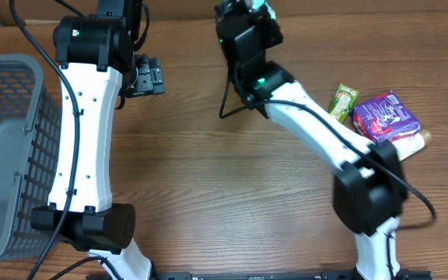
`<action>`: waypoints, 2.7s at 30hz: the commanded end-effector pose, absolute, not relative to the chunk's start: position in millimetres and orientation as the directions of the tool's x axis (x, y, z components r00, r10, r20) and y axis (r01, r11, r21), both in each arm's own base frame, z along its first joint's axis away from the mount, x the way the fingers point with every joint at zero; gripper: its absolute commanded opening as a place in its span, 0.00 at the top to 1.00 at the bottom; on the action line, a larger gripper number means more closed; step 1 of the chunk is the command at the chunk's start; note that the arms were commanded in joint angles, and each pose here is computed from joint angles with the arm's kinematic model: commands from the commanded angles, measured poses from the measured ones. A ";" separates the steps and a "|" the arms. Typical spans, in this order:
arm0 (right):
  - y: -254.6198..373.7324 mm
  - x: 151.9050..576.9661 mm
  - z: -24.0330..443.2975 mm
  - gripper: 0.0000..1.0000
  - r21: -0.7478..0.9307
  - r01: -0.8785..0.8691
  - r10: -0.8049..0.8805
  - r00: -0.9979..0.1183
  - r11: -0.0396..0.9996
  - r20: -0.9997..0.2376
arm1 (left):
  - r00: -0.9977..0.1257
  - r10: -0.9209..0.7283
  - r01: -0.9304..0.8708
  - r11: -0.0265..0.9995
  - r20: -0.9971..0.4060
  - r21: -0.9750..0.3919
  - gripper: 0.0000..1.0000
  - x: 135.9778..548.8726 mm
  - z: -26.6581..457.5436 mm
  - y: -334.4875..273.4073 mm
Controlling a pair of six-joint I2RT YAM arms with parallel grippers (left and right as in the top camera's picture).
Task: Scan the item barcode
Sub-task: 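Lift the wipes pack and carry it toward the white scanner, then hold the wipes pack's barcode against the white scanner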
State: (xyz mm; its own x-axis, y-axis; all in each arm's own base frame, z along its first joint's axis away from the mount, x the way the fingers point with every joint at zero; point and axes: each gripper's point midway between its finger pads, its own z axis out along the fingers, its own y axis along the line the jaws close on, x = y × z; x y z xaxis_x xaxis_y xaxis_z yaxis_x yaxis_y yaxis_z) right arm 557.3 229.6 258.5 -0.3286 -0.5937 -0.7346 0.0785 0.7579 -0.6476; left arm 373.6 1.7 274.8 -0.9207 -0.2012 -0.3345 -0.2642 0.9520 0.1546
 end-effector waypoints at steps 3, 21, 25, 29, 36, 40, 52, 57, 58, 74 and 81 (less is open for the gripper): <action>220.0 581.6 245.4 0.96 -0.867 0.067 -0.804 -0.345 0.493 -0.484 | -0.920 -0.213 -0.275 0.949 -0.329 0.156 0.00 375.1 271.1 0.7; 256.5 610.0 189.8 0.96 -0.898 -0.039 -0.887 -0.181 0.438 -0.425 | -0.919 -0.217 -0.280 0.947 -0.329 0.156 0.00 375.0 271.1 2.4; 266.7 609.5 186.2 0.96 -0.873 -0.057 -0.869 -0.148 0.485 -0.473 | -0.920 -0.213 -0.276 0.948 -0.329 0.156 0.00 375.1 271.1 0.8; 273.6 607.7 186.2 0.96 -0.870 -0.067 -0.869 -0.131 0.489 -0.478 | -0.920 -0.212 -0.274 0.949 -0.329 0.156 0.00 375.0 271.1 0.3; 257.8 611.6 183.4 0.96 -0.877 -0.055 -0.870 -0.174 0.477 -0.462 | -0.920 -0.215 -0.277 0.948 -0.329 0.156 0.01 375.0 271.1 1.4; 251.2 613.2 177.8 0.96 -0.883 -0.071 -0.875 -0.193 0.464 -0.445 | -0.920 -0.215 -0.277 0.948 -0.329 0.156 0.00 375.0 271.1 1.4; 252.0 613.0 178.3 0.96 -0.882 -0.070 -0.874 -0.191 0.465 -0.446 | -0.920 -0.215 -0.277 0.948 -0.329 0.156 0.01 375.0 271.1 1.4; 253.5 612.1 179.0 0.96 -0.882 -0.068 -0.874 -0.190 0.466 -0.447 | -0.920 -0.215 -0.277 0.948 -0.329 0.156 0.01 375.1 271.1 1.4; 255.4 610.7 179.1 0.96 -0.887 -0.068 -0.879 -0.191 0.457 -0.438 | -0.920 -0.215 -0.277 0.948 -0.329 0.156 0.00 375.0 271.1 1.4; 256.8 514.5 310.0 0.96 -0.698 -0.219 -0.732 -0.212 0.681 -0.648 | -0.920 -0.215 -0.277 0.948 -0.329 0.156 0.00 375.0 271.1 1.4; 197.9 436.0 331.7 0.96 -0.058 -0.163 -0.138 -0.535 0.985 -0.834 | -0.920 -0.215 -0.277 0.948 -0.329 0.156 0.00 375.0 271.1 1.4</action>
State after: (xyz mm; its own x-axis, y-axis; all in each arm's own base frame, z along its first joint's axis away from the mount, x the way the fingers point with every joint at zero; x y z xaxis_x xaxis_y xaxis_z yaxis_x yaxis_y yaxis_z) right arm 458.1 223.0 303.8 -0.3885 -0.6377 -0.6651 -0.3374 0.7702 -0.5413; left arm 373.6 1.8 274.8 -0.9206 -0.2012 -0.3346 -0.2643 0.9519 0.1549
